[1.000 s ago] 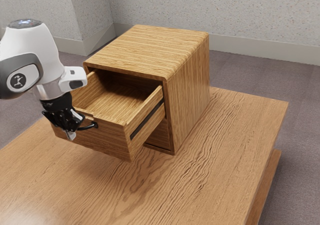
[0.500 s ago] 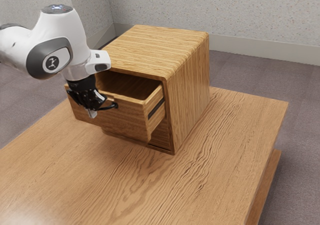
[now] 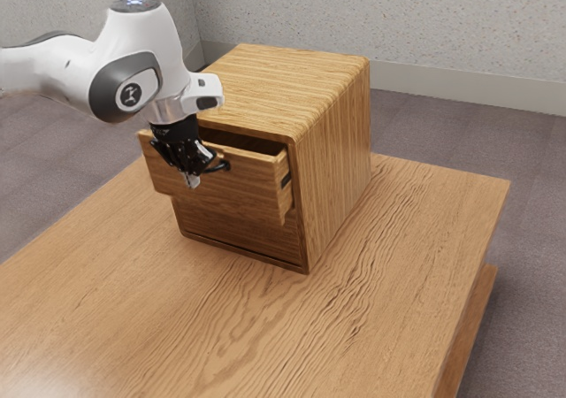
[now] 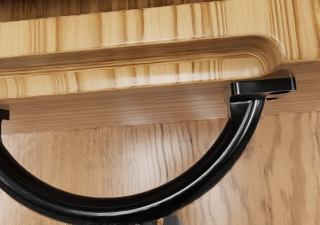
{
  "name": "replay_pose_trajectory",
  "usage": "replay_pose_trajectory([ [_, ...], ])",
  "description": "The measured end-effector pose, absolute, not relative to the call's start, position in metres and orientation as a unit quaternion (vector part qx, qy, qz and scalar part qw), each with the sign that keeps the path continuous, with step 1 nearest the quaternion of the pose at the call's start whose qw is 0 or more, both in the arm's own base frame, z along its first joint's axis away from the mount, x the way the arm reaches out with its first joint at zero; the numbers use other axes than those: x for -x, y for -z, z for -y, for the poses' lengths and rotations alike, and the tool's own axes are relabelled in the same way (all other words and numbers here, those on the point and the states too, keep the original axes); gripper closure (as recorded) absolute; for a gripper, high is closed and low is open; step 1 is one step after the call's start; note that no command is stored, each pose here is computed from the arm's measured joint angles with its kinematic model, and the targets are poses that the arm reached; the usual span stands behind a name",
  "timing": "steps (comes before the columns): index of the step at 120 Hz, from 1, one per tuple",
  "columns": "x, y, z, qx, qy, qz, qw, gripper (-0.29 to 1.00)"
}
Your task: Push the drawer handle with one arm to close the drawer
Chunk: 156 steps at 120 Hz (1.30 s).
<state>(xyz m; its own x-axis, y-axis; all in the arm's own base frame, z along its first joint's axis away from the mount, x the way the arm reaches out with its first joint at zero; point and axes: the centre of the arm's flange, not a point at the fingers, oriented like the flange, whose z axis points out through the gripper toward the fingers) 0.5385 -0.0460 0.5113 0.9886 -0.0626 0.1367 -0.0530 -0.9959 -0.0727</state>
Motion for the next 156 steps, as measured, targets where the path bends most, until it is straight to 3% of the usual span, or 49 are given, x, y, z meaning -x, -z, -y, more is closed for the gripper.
replay_pose_trajectory([
  [63,-0.586,-0.509,0.046,0.993,0.079,-0.076,0.035,0.79],
  [88,-0.550,-0.522,0.042,0.993,0.080,-0.081,0.018,0.79],
  [110,-0.483,-0.633,0.044,0.990,0.115,-0.080,-0.001,0.79],
  [129,-0.515,-0.712,0.057,0.990,0.107,-0.089,0.014,0.78],
  [156,-0.522,-0.716,0.067,0.994,0.049,-0.094,0.020,0.32],
])
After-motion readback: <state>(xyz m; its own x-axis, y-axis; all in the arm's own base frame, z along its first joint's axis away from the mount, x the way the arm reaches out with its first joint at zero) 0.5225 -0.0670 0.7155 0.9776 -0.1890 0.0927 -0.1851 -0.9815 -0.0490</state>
